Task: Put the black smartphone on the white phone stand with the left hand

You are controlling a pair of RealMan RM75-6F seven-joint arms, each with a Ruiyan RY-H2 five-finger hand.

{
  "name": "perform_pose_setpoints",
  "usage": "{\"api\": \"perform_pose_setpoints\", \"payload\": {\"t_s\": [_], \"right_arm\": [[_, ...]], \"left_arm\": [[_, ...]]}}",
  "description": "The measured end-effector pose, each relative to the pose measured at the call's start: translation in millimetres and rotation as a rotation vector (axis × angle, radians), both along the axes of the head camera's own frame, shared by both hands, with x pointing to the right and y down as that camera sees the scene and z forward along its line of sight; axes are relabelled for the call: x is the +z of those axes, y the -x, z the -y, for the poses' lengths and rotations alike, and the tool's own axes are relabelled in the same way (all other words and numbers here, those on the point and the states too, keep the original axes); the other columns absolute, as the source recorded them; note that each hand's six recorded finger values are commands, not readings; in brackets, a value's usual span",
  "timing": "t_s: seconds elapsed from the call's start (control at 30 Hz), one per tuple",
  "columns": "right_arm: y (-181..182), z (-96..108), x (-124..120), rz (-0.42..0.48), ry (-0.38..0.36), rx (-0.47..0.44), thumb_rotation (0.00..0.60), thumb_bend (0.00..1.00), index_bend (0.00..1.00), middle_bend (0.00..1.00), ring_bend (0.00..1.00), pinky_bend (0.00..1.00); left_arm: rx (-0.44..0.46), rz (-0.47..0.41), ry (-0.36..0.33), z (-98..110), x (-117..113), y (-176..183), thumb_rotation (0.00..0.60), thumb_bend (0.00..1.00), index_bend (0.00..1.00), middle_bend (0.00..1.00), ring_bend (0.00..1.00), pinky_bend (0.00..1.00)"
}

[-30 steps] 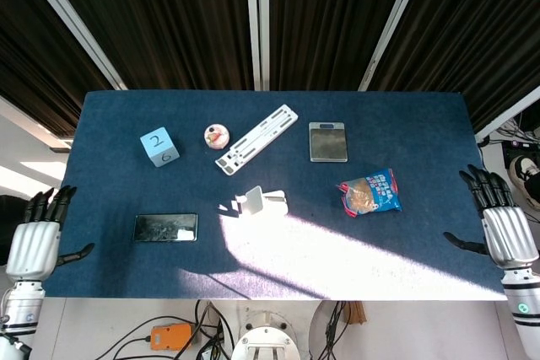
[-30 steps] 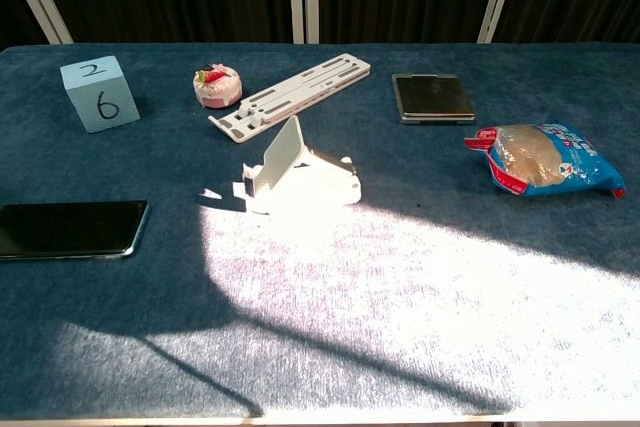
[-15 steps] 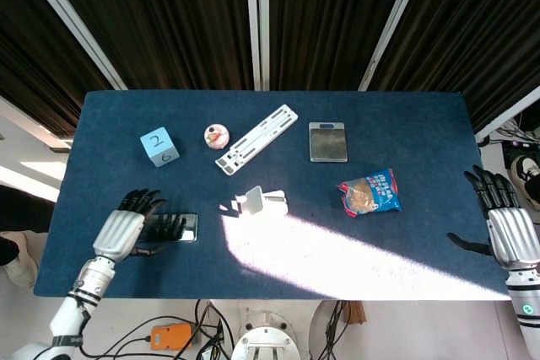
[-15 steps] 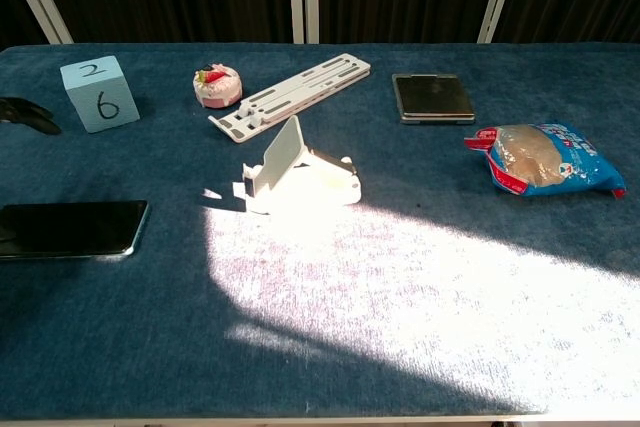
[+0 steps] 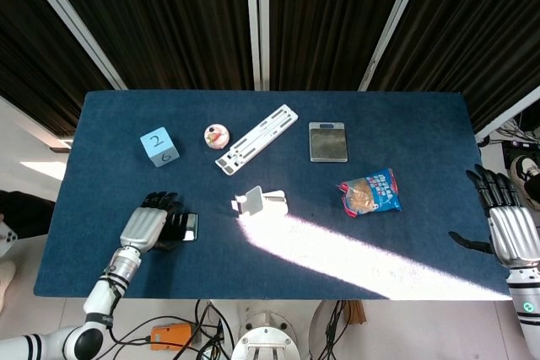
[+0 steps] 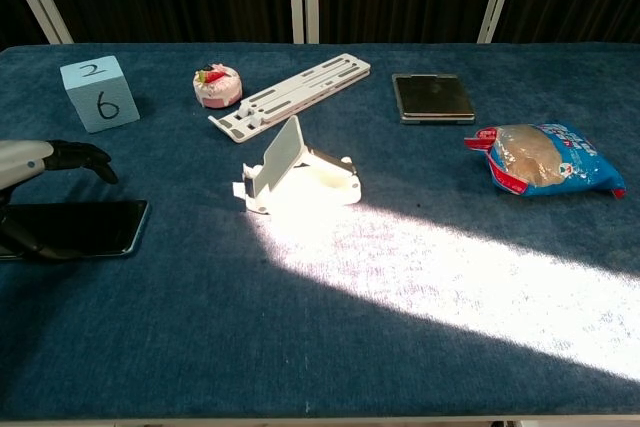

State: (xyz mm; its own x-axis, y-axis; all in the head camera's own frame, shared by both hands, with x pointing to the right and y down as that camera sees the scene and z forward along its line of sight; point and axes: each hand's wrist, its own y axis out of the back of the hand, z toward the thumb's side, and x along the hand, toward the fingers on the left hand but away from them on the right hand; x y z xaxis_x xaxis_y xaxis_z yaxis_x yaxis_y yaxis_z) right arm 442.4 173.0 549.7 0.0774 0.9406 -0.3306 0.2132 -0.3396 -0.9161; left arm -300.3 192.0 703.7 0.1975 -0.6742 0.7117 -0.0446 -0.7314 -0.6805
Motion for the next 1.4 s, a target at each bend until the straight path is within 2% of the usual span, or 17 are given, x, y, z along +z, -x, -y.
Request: {"api": "perform_pose_setpoints", "payload": {"t_s": [0.6, 0.77, 0.87, 1.03, 1.4], "right_arm": [[-3.9, -2.0, 2.6, -0.001, 0.009, 0.012, 0.6, 0.16, 0.0, 0.05, 0.0, 0.02], [-5.5, -2.3, 2.0, -0.004, 0.008, 0.017, 0.6, 0.16, 0.0, 0.05, 0.0, 0.02], [-5.6, -2.3, 2.5, -0.004, 0.01, 0.018, 0.6, 0.15, 0.0, 0.05, 0.0, 0.02], [-5.2, -2.0, 3.4, -0.003, 0.011, 0.019, 0.6, 0.16, 0.0, 0.05, 0.0, 0.02], [-4.7, -2.2, 2.4, -0.008, 0.011, 0.019, 0.6, 0.15, 0.0, 0.05, 0.0, 0.02]], "left_arm": [[-0.011, 0.049, 0.059, -4.5, 11.3, -2.7, 0.6, 0.16, 0.23, 0.08, 0.0, 0.0], [-0.019, 0.052, 0.072, -5.3, 14.7, -1.3, 0.6, 0.18, 0.31, 0.09, 0.0, 0.0], [-0.023, 0.045, 0.067, -4.3, 15.2, -1.2, 0.6, 0.19, 0.39, 0.19, 0.04, 0.0], [-0.033, 0.012, 0.038, -1.6, 14.3, -2.1, 0.6, 0.21, 0.43, 0.3, 0.14, 0.02], [-0.132, -0.134, 0.004, 2.0, 17.5, -1.0, 0.6, 0.24, 0.43, 0.36, 0.25, 0.16]]}}
